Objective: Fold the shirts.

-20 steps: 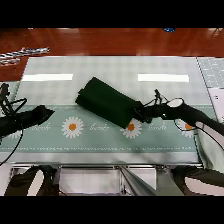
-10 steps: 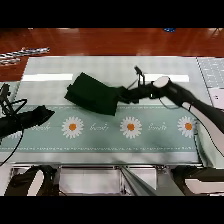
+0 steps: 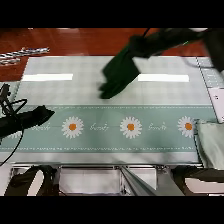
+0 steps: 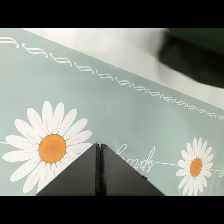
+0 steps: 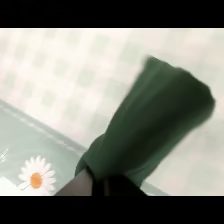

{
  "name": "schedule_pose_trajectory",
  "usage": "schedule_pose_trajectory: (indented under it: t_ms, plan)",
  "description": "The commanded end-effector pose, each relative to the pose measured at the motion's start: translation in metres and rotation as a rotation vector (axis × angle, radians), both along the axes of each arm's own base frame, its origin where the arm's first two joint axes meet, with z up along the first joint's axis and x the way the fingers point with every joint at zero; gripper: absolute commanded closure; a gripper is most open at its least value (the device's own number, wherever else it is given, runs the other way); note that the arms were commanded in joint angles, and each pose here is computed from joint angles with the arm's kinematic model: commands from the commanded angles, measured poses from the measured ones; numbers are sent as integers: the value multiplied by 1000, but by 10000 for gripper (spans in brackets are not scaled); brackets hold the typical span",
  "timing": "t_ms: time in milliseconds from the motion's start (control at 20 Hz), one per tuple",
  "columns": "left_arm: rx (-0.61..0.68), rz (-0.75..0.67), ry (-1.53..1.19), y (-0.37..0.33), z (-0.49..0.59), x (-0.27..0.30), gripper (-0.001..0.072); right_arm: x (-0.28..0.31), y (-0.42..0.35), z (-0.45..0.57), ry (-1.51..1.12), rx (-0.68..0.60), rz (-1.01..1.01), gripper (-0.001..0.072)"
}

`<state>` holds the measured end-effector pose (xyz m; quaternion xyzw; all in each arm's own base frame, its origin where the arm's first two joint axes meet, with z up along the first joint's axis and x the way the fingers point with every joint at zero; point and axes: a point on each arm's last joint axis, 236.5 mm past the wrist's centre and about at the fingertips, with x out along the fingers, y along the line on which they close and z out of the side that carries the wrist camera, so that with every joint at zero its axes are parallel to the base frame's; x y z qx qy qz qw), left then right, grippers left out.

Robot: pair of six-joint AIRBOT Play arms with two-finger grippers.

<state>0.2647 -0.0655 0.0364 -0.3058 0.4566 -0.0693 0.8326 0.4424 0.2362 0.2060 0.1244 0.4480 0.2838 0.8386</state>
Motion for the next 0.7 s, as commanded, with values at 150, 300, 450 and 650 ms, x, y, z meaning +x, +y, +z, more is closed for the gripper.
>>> schedule_pose_trajectory:
  t_ms: [150, 300, 450, 650]
  plan:
    - [0, 0, 1, 0, 0, 0, 690, -4, -137, 60, 4, 5, -266, 693]
    - [8, 22, -30, 4, 3, 7, 690, -18, -209, 75, 27, 45, -425, 693]
    - [16, 48, -65, 10, 8, 15, 690, -46, -268, 80, 69, 64, -536, 694]
    - [32, 79, -114, 17, 14, 25, 690, -102, -320, 70, 196, 28, -640, 694]
